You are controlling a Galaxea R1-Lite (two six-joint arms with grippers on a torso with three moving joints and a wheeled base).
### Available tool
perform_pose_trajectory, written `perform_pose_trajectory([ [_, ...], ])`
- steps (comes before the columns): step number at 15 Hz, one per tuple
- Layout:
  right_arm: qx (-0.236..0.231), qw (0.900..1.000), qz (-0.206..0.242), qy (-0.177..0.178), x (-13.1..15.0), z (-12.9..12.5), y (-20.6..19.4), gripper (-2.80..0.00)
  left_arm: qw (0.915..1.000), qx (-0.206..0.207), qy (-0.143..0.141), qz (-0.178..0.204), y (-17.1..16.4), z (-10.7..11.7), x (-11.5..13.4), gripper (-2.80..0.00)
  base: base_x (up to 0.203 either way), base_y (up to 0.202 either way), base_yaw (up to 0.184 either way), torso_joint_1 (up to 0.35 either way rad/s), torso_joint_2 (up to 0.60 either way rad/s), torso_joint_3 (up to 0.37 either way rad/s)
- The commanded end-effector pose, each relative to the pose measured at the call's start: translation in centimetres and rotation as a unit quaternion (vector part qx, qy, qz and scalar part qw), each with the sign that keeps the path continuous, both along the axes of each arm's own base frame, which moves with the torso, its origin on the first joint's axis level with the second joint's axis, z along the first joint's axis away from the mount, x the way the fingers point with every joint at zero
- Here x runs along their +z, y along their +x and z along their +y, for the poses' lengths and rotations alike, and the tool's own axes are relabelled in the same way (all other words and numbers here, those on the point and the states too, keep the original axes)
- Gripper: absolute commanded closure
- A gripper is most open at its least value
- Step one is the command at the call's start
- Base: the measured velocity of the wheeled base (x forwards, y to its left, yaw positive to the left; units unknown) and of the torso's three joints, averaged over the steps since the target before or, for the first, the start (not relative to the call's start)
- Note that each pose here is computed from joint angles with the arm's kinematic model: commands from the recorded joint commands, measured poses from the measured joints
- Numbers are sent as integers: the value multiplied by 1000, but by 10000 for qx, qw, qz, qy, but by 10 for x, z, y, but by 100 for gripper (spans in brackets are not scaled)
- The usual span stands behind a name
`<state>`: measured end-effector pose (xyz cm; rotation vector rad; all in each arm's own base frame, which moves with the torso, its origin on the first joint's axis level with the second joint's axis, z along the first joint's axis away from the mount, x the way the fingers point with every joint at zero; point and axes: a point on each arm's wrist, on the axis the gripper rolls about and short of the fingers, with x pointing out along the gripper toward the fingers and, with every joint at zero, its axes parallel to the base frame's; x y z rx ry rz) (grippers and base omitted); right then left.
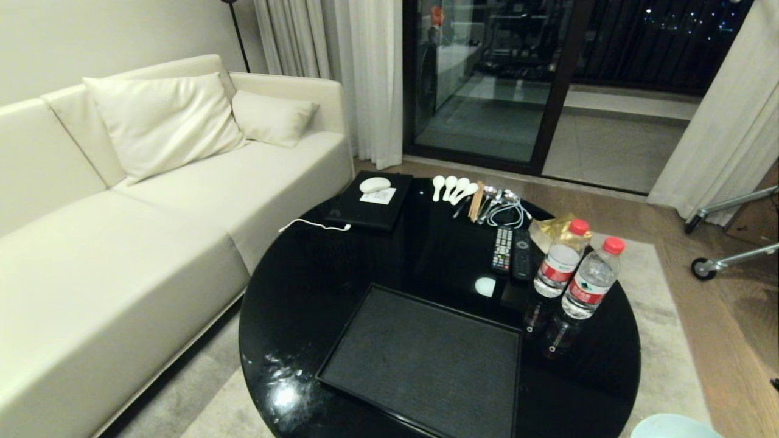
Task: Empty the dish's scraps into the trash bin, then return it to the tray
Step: Move the bowl over the trash can
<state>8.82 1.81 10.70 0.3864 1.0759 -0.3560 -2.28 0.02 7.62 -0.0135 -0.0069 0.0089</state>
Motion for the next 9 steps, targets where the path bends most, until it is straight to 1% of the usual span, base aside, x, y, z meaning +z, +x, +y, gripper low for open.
perform_pose_trajectory([
  [1, -5, 10000, -2, 8, 1, 0, 1, 0, 10000, 1, -2, -4, 0, 0, 0, 0, 0, 0, 0, 0, 0, 0],
  [9, -93, 9999, 17, 50, 0, 1, 2, 0, 10000, 1, -17, -4, 0, 0, 0, 0, 0, 0, 0, 0, 0, 0],
])
